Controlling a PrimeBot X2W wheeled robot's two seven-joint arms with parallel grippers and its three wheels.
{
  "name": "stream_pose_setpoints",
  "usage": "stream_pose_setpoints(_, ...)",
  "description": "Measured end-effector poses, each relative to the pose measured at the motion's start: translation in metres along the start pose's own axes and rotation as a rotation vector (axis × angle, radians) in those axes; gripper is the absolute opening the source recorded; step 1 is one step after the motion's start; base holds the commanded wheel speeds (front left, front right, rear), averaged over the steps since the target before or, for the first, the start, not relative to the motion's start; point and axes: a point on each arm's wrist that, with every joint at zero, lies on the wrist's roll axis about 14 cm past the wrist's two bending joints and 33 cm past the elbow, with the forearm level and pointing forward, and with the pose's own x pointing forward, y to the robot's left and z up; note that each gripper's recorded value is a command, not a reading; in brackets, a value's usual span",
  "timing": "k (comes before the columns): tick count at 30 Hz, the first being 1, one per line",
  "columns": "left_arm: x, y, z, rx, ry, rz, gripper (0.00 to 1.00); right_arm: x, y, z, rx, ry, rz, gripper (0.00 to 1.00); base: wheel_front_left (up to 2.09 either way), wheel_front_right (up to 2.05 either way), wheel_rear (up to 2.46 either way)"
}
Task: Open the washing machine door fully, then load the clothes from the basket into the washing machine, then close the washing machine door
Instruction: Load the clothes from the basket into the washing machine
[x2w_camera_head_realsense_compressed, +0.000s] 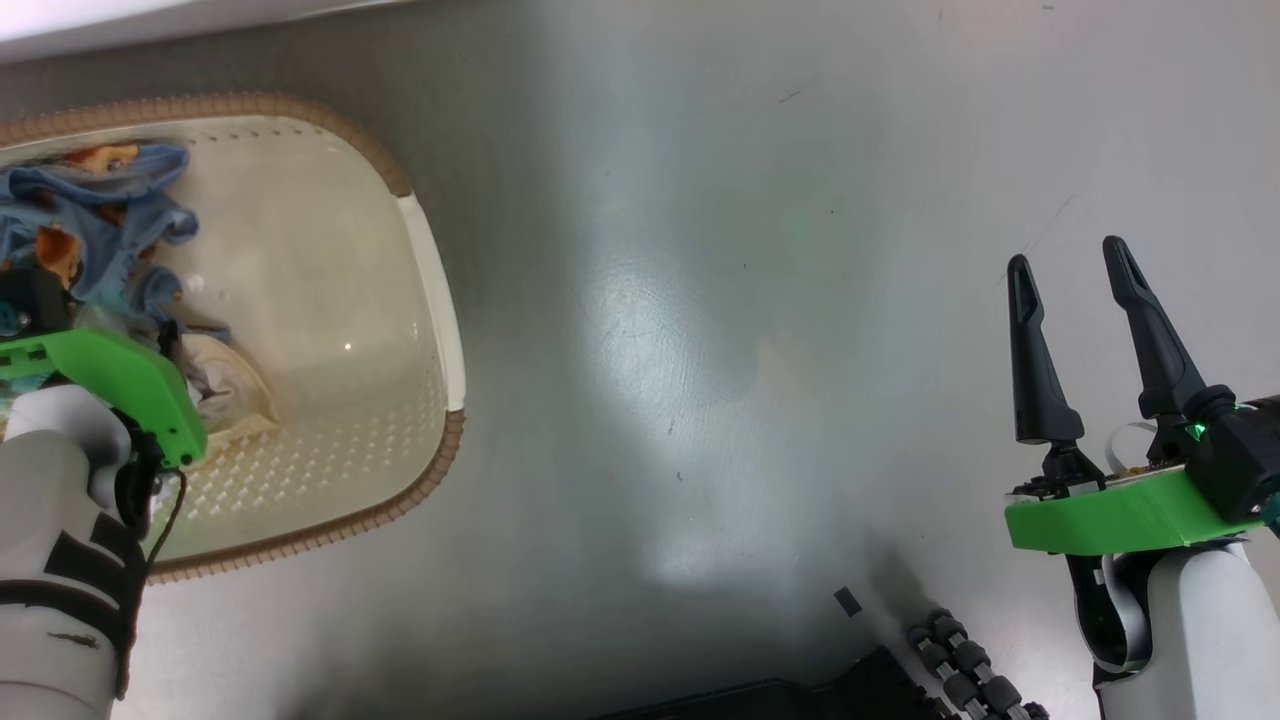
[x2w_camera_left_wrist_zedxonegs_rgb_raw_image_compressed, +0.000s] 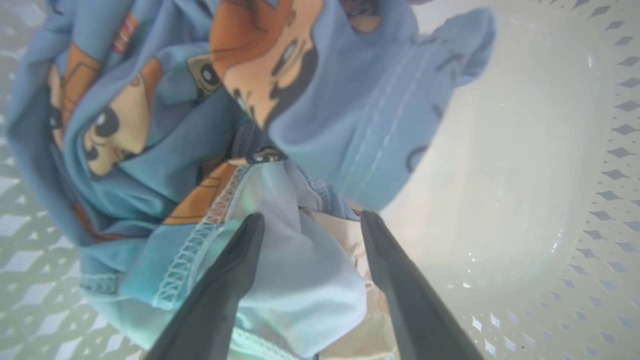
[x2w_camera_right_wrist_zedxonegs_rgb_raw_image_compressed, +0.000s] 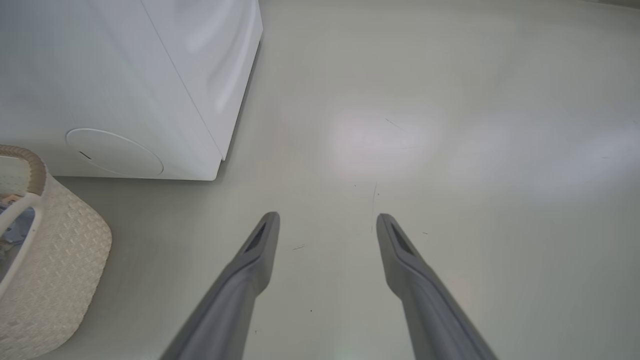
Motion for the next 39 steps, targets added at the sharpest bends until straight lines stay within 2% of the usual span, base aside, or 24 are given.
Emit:
stream_pose_setpoints(1,0.000,0.000,0.000,-0.001,0.001,-0.001,1.00,0.000,0.000,0.000,0.000,0.000,0.000,1.00,0.00,0.00,0.00)
stream_pose_setpoints(2,0.000,-0.001,-0.001,-0.006,0.006,-0.003,0.71,0.000,0.000,0.000,0.001,0.000,0.001,1.00,0.00,0.00,0.00)
stream_pose_setpoints(3,0.000,-0.002,-0.001,-0.012,0.007,-0.006,0.00,0.000,0.001,0.000,-0.001,0.000,0.002,1.00,0.00,0.00,0.00)
stream_pose_setpoints(15,-0.004,-0.007,0.006,-0.009,-0.009,-0.022,0.00,-0.001,-0.001,0.007,-0.006,-0.013,-0.001,1.00,0.00,0.00,0.00)
stream_pose_setpoints(24,-0.014,-0.006,0.021,-0.023,-0.058,-0.019,0.00,0.002,0.002,0.030,0.011,-0.072,0.010,1.00,0.00,0.00,0.00)
stream_pose_setpoints(39,-0.059,-0.012,0.046,-0.024,-0.247,-0.048,0.00,-0.011,-0.001,0.073,0.027,-0.162,0.002,1.00,0.00,0.00,0.00)
